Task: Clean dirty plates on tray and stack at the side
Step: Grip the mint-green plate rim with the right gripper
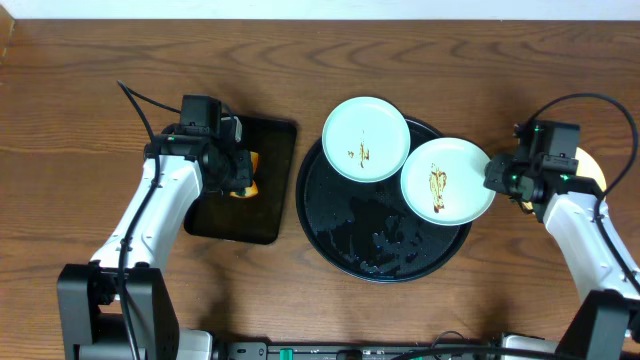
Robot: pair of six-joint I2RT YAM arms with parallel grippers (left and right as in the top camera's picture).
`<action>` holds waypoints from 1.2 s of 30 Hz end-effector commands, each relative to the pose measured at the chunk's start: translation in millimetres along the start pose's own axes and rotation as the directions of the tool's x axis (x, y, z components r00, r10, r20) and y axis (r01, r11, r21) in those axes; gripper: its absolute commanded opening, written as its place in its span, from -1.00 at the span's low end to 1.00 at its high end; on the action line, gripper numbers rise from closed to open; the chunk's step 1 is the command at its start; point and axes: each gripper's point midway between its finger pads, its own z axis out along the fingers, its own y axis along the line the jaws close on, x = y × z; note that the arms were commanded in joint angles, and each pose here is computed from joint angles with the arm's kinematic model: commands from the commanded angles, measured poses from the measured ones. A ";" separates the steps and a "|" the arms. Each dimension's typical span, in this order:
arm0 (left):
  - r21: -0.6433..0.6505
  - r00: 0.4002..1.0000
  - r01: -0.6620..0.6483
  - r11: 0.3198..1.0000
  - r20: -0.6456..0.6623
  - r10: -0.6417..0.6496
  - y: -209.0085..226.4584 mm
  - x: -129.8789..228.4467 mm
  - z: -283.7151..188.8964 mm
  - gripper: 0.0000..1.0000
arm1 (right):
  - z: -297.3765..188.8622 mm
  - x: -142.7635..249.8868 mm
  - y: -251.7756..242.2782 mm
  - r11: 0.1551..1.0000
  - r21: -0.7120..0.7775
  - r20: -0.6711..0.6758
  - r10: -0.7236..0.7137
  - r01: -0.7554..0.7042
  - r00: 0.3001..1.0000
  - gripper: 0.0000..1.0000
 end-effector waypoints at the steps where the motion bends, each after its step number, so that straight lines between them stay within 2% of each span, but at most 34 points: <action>1: -0.008 1.000 0.004 1.000 0.031 -0.003 -0.7 -9.3 -8.1 -0.83 | 12.6 5.9 -0.4 0.999 0.035 -0.037 -0.035 0.037 0.999 -0.24; 5: -0.008 1.000 0.004 1.000 0.031 -0.003 -0.7 -9.3 -8.1 -0.83 | 26.6 20.1 6.2 0.999 0.014 -0.098 -0.048 0.050 0.994 -0.33; 10: -0.008 1.000 0.004 1.000 0.031 -0.003 -0.7 -9.3 -8.1 -0.83 | 29.7 25.3 9.5 0.998 0.011 -0.117 -0.058 0.060 0.991 -0.90; 12: -0.008 1.000 0.004 1.000 0.031 -0.003 -0.7 -9.3 -8.1 -0.83 | 28.2 25.3 9.6 0.998 0.011 -0.116 -0.059 0.060 0.991 -0.98; 23: -0.007 1.000 0.003 1.000 0.031 -0.003 -1.1 -9.3 -8.1 -0.84 | 3.6 29.6 10.3 0.998 0.014 -0.123 -0.058 0.060 0.991 -0.98; 31: 0.014 0.999 -0.021 1.000 0.025 0.021 -11.6 -7.2 -6.9 -0.84 | -17.8 75.7 31.3 0.995 -0.082 -0.295 -0.073 0.051 0.953 -0.98; 36: 0.024 0.998 -0.055 0.998 0.017 0.054 -23.7 -3.6 -5.2 -0.84 | -21.1 92.9 47.8 0.989 -0.111 -0.343 -0.130 0.097 0.930 -0.98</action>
